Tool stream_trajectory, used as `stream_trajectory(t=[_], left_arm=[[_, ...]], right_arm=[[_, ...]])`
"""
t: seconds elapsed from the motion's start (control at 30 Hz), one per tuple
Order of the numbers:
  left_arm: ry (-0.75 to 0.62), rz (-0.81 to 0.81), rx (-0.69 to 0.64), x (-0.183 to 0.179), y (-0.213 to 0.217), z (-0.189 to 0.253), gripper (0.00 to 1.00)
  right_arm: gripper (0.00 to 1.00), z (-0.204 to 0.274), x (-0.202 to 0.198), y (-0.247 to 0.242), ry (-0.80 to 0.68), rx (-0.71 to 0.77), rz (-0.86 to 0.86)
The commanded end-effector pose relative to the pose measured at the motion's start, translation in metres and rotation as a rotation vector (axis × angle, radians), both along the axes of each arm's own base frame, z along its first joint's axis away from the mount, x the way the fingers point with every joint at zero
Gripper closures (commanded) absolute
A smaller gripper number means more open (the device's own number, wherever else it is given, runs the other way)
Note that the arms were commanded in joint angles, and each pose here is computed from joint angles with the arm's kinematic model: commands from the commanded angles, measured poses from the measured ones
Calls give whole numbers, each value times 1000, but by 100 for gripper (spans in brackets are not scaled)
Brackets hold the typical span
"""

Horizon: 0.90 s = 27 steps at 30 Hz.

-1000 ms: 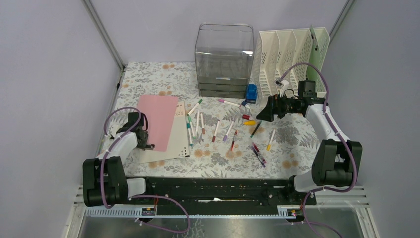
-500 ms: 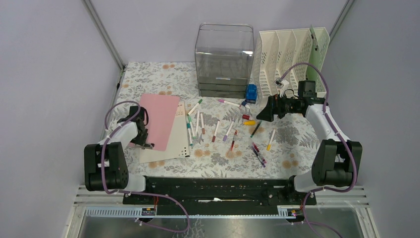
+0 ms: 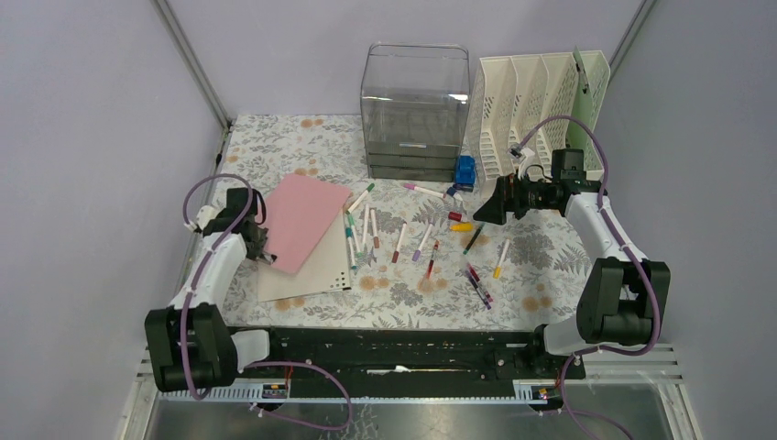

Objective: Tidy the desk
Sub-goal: Pick up the folder from the center of the board.

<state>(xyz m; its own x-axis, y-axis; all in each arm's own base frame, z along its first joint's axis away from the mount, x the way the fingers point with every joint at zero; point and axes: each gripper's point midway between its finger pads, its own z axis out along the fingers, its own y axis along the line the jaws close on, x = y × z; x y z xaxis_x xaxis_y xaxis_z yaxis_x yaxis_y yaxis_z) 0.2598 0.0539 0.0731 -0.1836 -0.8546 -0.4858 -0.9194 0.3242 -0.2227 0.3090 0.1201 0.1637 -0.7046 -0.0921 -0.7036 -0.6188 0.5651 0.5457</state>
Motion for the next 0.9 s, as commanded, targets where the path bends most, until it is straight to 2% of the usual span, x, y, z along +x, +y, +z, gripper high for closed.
stream_trajectory(t=[0.0, 0.2, 0.33, 0.47, 0.6, 0.73, 0.87], left_arm=[[-108, -72, 49, 14, 3, 44, 100], [-113, -92, -51, 8, -15, 48, 100], [-135, -94, -124, 7, -28, 49, 100], [-164, -84, -169, 7, -35, 52, 100], [-187, -54, -209, 1, -41, 55, 100], [-195, -40, -234, -7, -45, 57, 100], [-212, -39, -246, -12, -47, 59, 100]], right_arm=[[0, 20, -3, 12, -52, 51, 53], [0, 34, -22, 50, -146, 39, 261], [0, 43, -41, 92, -409, -27, 534], [0, 50, -46, 140, -665, -96, 716], [0, 44, -47, 205, -900, -157, 791], [0, 49, -45, 276, -1110, -150, 733], [0, 34, -65, 320, -1248, -135, 738]])
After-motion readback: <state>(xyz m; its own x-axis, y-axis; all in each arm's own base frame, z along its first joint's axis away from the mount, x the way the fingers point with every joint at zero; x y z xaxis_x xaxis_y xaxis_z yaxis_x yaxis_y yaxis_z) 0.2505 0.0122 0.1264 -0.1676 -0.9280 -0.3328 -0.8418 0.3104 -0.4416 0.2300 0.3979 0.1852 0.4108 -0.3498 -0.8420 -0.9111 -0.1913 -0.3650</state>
